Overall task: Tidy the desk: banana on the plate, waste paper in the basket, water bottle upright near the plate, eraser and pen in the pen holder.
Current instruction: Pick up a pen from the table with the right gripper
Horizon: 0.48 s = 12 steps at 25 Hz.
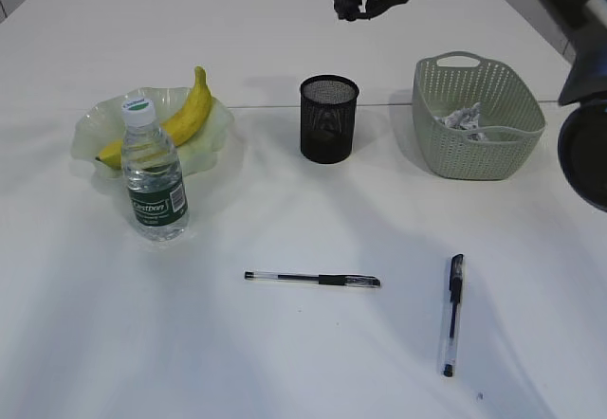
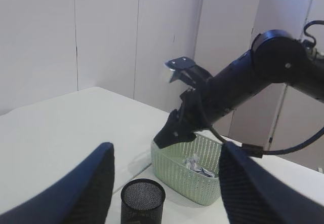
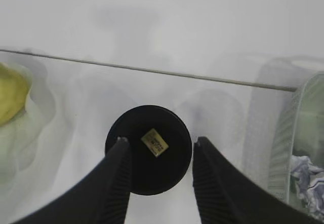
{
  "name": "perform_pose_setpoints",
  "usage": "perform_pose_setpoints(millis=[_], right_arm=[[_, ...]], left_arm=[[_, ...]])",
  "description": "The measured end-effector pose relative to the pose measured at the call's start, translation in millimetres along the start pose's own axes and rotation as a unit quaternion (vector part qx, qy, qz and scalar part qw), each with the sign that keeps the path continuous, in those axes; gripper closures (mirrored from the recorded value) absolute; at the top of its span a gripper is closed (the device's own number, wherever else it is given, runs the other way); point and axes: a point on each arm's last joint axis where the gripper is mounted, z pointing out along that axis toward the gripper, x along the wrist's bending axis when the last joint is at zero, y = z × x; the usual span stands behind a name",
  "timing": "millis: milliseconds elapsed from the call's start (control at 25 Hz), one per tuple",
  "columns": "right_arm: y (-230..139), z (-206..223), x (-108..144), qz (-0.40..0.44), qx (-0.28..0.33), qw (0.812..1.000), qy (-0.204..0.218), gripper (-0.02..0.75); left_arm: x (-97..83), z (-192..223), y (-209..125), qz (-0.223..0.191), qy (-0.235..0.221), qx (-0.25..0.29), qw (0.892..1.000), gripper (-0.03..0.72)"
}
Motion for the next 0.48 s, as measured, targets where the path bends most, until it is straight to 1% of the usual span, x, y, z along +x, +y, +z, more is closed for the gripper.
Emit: perform_pose_setpoints(millis=[120,320,480], right_arm=[[8.5,-21.9,-0.7,-0.003,-0.021,1.0,0.001,0.433],[21.0,-58.3,-4.9,-0.007,-0.058,0.998,-0.013,0.433],[27.7,-84.7,-6.6,-0.006,-0.081,0.997,-0.014,0.433]], left_arm=[[0.0,0.0,0.0,-0.001,0.0,0.0,1.0,0.236],[0.0,0.0,0.0,-0.001,0.0,0.0,1.0,0.236],[0.0,0.0,0.0,-0.001,0.0,0.0,1.0,0.236]])
